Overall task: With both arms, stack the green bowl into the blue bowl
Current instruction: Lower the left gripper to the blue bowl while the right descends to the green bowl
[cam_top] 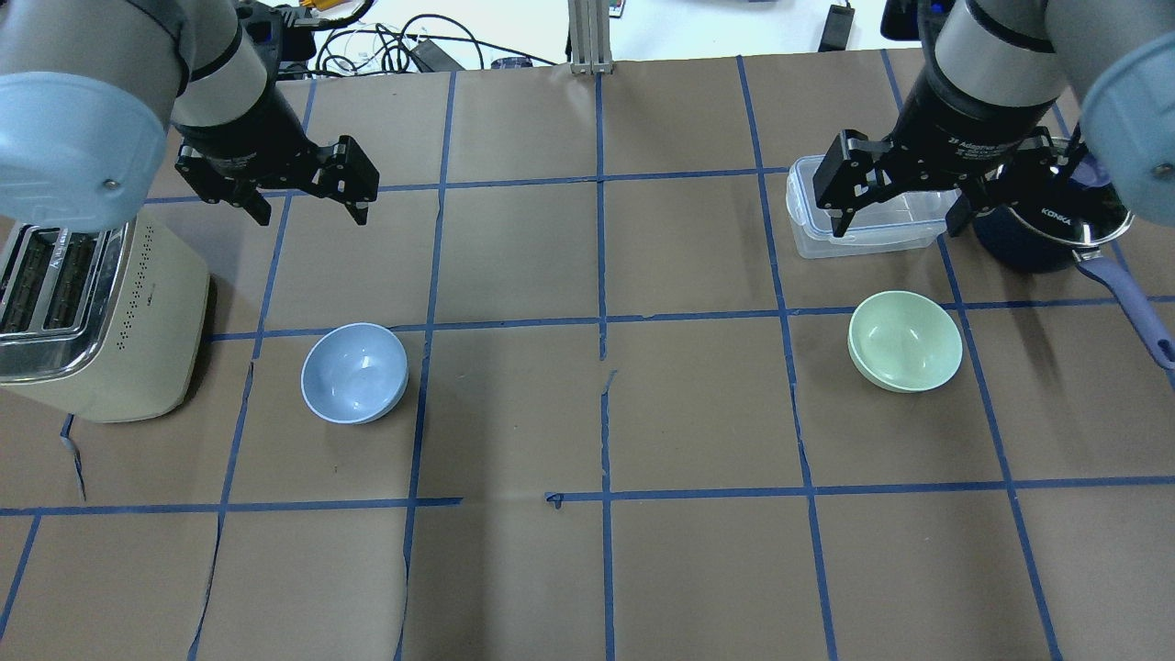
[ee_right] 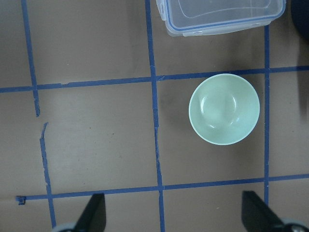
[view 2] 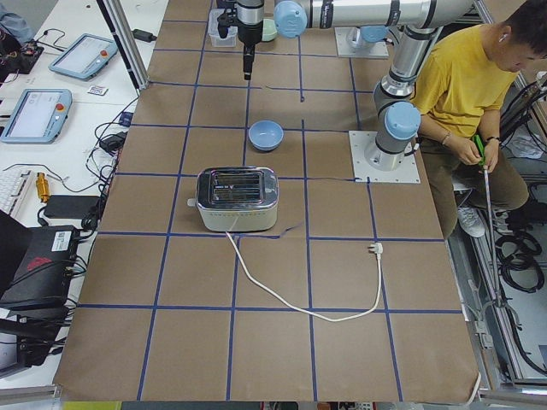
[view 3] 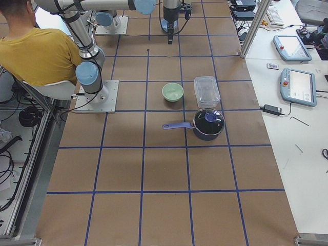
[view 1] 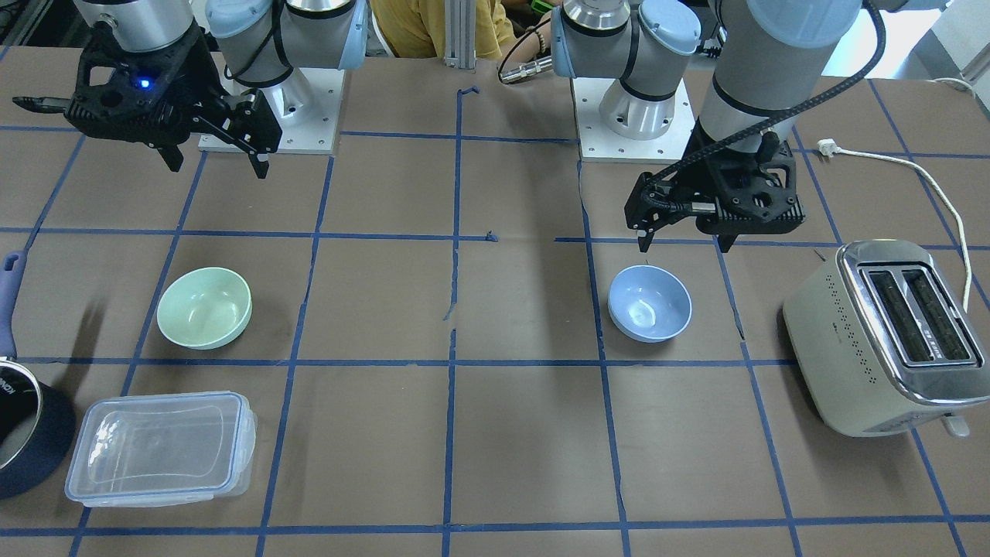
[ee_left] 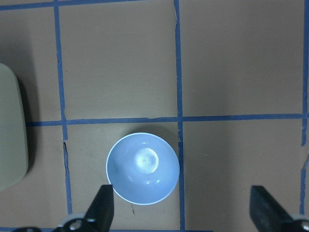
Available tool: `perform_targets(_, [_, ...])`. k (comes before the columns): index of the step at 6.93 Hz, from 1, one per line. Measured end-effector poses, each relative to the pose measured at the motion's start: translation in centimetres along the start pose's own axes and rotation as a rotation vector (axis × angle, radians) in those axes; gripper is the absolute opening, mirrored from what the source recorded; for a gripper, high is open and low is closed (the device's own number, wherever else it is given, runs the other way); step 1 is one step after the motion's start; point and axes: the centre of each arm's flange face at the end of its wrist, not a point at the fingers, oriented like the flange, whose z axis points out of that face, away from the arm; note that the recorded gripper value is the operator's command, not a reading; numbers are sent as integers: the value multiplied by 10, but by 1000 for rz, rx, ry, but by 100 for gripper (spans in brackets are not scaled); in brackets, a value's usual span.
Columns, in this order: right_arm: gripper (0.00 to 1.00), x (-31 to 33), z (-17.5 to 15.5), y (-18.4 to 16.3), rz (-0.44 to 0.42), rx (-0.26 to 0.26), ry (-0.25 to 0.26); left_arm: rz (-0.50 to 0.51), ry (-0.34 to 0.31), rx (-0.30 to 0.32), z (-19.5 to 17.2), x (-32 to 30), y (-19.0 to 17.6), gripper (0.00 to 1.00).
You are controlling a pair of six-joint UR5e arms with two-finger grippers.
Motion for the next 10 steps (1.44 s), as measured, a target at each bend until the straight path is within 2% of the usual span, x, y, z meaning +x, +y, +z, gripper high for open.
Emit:
perform_targets(1, [100,0,6,-5,4,-7,0,2,7,-28,20,-21,-3,100])
perform_targets(3, [100,3,37,-29,13,-48,2,-10,62,-101,74,-56,0,100])
perform_targets(5, [100,12,81,-66,23,-18,3,45,88,-122,134,-64,14,100])
perform_targets(6, [100,17,113,-83,25,-10,11,65,94,-128,160,-73,21,95])
perform_targets(7, [100,22,152,-94,1,-12,28,73,104,-143,181,-86,25,85])
perform_targets(8, [100,25,185,-97,-59,-11,39,82,115,-164,196,-94,28,78])
perform_targets(10, [100,36,237,-81,-123,-56,40,89,132,-186,226,-95,34,44])
